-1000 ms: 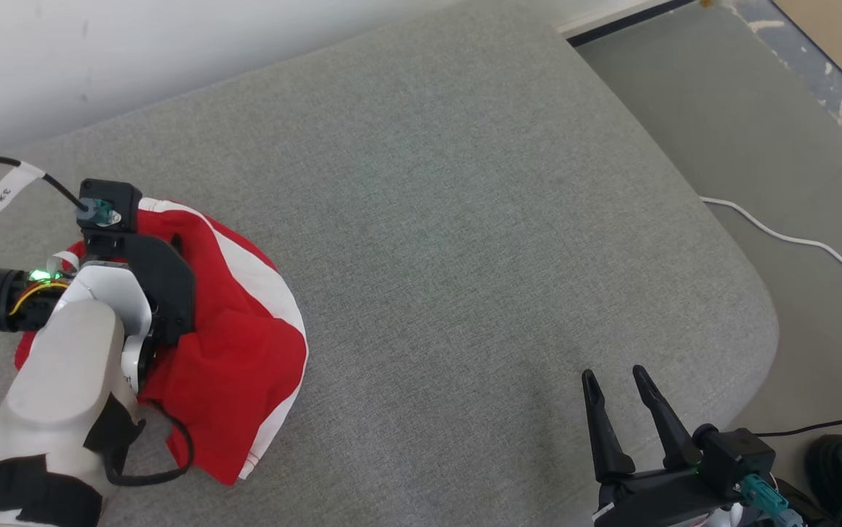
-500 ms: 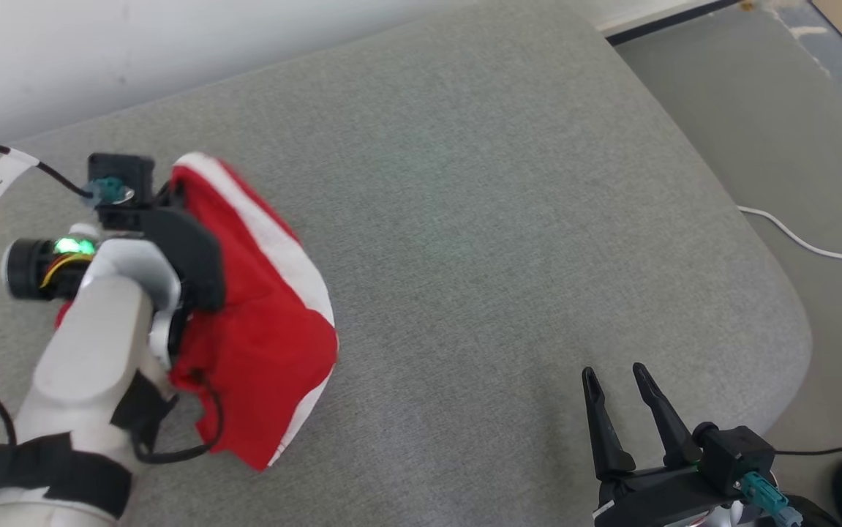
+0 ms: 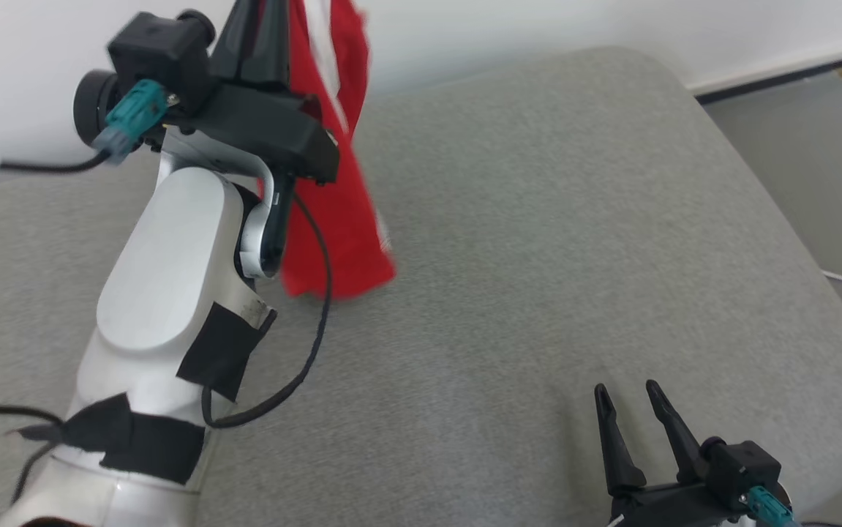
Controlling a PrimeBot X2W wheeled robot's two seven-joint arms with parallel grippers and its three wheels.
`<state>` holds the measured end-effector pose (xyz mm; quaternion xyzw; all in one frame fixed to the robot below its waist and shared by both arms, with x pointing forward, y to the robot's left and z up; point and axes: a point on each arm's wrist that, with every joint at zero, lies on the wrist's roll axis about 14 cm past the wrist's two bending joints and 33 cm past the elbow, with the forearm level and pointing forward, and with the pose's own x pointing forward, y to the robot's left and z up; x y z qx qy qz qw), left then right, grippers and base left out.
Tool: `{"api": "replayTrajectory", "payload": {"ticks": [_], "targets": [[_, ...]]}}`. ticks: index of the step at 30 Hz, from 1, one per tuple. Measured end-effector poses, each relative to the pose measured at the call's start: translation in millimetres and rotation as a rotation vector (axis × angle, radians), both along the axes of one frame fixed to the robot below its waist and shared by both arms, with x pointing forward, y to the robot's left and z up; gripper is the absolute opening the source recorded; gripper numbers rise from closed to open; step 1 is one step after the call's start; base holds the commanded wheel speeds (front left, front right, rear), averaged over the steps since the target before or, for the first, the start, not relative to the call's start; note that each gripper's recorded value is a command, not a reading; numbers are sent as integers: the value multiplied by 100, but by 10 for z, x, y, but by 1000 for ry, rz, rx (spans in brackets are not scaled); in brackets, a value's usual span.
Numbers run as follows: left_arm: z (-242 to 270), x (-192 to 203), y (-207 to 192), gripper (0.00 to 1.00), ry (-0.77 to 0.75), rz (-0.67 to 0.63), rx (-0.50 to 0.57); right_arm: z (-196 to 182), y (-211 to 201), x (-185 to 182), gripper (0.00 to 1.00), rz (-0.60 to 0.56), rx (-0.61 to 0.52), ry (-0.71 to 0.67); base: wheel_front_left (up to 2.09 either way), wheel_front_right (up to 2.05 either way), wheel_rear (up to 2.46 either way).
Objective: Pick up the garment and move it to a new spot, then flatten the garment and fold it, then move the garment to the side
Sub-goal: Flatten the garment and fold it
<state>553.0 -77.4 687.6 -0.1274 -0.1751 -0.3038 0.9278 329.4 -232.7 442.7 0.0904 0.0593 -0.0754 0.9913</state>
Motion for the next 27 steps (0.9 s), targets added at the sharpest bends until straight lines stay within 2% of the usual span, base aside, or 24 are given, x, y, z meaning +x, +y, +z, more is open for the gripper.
{"api": "replayTrajectory", "payload": {"ticks": [4, 8, 11, 18, 24, 25, 26, 27], "targets": [[327, -239, 226, 0, -50, -3, -152, -4, 127, 67, 100, 45, 4, -5, 0, 0, 0], [259, -436, 493, 0, 0, 45, -249, 31, 298, 182, 100, 101, 13, -23, 0, 0, 0], [-120, -498, 807, 0, 112, 140, -281, 29, 447, 251, 100, 149, 19, -26, 0, 0, 0], [-1475, -887, 1691, 0, 442, 412, -261, 33, 834, 403, 100, 270, 32, -33, 0, 0, 0], [-1976, -1289, 2350, 0, 554, 606, -269, 75, 1077, 497, 100, 346, 33, -45, 0, 0, 0], [-2031, -1348, 2428, 60, 567, 628, -271, 85, 1113, 505, 100, 357, 33, -48, 0, 0, 0], [-2094, -1410, 2494, 100, 583, 649, -270, 97, 1144, 511, 100, 367, 30, -51, 0, 0, 0], [-2163, -1470, 2541, 100, 602, 664, -267, 109, 1174, 513, 100, 376, 30, -52, 0, 0, 0]]}}
